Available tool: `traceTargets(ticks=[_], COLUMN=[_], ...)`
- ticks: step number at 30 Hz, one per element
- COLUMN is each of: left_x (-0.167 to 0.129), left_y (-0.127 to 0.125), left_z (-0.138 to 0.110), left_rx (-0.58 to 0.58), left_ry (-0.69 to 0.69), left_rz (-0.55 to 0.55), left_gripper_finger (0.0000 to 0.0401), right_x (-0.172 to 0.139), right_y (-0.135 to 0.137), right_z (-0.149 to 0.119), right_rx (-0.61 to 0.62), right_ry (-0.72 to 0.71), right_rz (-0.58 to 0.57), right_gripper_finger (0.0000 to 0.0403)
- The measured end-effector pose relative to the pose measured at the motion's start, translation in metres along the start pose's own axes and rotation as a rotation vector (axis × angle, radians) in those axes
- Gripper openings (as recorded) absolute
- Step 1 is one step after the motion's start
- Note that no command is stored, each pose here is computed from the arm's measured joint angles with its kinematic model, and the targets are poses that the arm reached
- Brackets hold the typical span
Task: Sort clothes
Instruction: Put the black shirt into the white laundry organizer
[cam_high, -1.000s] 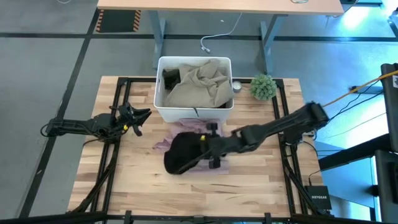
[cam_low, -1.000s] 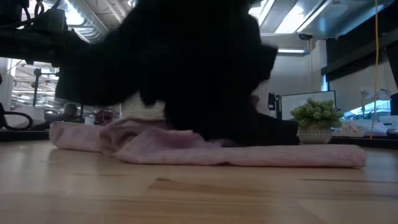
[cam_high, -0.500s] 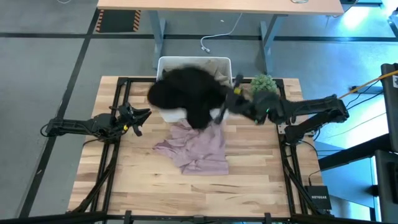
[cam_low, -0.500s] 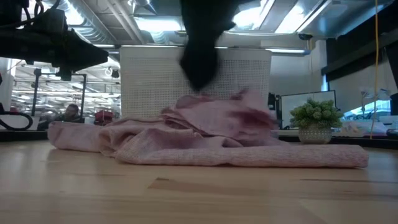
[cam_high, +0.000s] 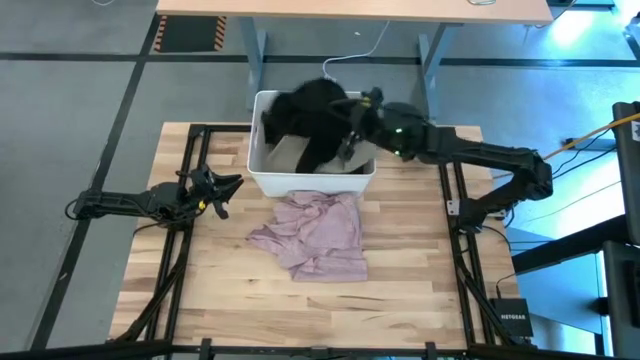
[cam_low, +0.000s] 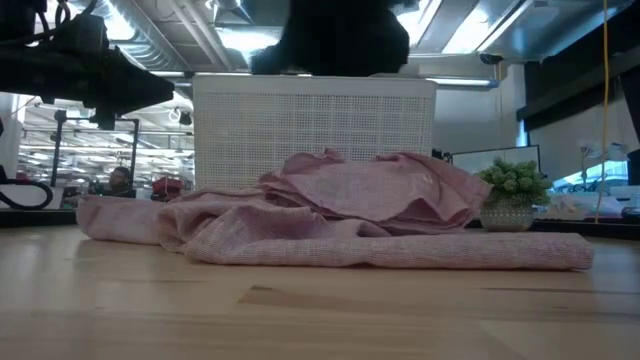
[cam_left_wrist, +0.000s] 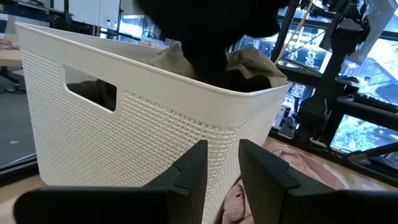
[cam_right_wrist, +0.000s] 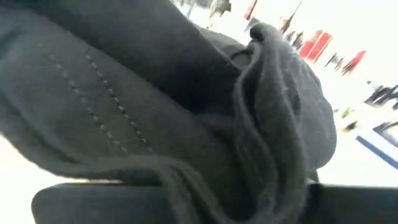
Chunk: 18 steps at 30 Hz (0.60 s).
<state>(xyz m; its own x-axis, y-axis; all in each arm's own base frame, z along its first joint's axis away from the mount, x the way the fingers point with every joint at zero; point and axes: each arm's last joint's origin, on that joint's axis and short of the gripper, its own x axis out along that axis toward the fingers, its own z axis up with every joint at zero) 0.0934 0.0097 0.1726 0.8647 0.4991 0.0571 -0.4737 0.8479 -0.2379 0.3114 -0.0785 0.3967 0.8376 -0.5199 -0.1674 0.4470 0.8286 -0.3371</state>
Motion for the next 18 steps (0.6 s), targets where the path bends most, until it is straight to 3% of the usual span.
traceTargets(ticks=[5,9,14,18], left_x=[0.0,0.0,0.0,0.0], left_y=[0.0,0.0,0.0,0.0], left_z=[0.0,0.0,0.0,0.0], left_rx=[0.013,0.012,0.02,0.021], left_ry=[0.0,0.0,0.0,0.0], left_rz=[0.0,0.0,0.0,0.0], left_gripper_finger=[0.0086,0.0086,0.0086,0.0086], right_x=[0.019,0.029,0.038,0.039], right_y=[0.015,0.021,0.026,0.027], right_z=[-0.026,-0.04,-0.047,-0.047], right_rx=[-0.027,0.04,0.06,0.06], right_ry=[0.177,0.271,0.305,0.299], right_rz=[0.057,0.012,0.004,0.004], right_gripper_finger=[0.0059,0.006,0.0073,0.0112])
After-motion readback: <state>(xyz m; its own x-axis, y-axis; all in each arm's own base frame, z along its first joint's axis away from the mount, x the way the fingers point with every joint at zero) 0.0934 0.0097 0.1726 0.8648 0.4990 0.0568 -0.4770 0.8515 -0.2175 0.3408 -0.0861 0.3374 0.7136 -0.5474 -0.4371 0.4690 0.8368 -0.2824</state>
